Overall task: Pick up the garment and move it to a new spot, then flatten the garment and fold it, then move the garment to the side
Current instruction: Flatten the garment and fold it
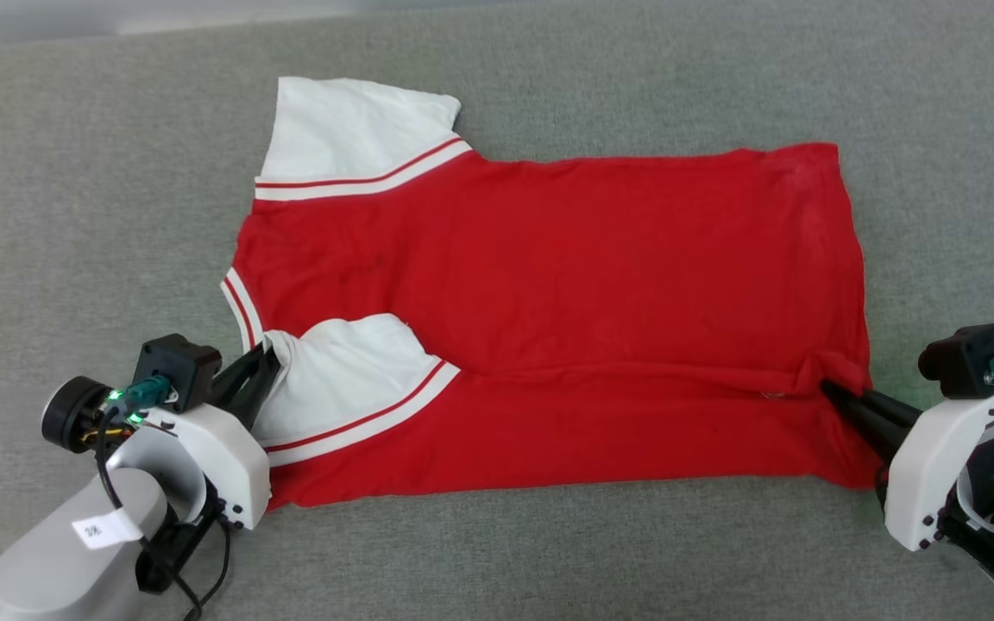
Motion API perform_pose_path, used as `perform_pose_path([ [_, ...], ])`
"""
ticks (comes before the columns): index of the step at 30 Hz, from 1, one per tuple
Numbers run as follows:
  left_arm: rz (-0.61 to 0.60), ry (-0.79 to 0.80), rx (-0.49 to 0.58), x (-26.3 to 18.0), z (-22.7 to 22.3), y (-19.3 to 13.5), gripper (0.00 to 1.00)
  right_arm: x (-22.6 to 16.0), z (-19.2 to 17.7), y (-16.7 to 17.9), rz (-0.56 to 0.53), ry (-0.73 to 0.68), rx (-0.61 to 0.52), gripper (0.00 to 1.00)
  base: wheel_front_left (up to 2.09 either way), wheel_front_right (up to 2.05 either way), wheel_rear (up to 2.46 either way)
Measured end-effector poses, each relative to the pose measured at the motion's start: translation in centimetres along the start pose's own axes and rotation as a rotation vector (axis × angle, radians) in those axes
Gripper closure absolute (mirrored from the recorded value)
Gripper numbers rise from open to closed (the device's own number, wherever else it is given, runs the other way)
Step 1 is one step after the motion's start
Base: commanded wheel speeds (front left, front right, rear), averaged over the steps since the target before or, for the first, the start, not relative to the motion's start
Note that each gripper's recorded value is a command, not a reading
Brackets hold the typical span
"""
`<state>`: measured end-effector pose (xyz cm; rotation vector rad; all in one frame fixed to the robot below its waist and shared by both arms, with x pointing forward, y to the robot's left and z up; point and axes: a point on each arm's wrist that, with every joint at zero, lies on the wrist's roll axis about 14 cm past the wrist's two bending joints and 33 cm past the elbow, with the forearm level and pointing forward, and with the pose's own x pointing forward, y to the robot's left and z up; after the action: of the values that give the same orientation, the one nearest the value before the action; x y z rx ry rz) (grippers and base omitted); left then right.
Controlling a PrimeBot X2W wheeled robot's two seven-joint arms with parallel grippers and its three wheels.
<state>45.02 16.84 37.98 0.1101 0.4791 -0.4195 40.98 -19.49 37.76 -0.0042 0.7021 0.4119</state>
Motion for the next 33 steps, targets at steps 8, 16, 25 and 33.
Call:
perform_pose_path([
  [8,0.068,-0.134,0.097,-2.6,5.1,2.6,0.0,-2.4,5.0,0.5,0.003,-0.179,-0.055,0.0,0.0,0.0,0.0],
  [16,0.065,-0.179,0.144,-5.5,11.1,3.7,0.0,-4.2,7.7,1.6,0.009,-0.26,-0.1,0.0,0.0,0.0,0.0],
  [25,-0.05,0.203,0.076,-6.5,8.4,2.0,0.0,-4.4,8.6,2.4,0.02,-0.272,-0.113,0.0,0.0,0.0,0.0],
  [33,-0.137,0.531,0.009,-7.4,3.6,0.5,0.0,-4.0,7.7,2.7,0.028,-0.238,-0.089,0.0,0.0,0.0,0.0],
])
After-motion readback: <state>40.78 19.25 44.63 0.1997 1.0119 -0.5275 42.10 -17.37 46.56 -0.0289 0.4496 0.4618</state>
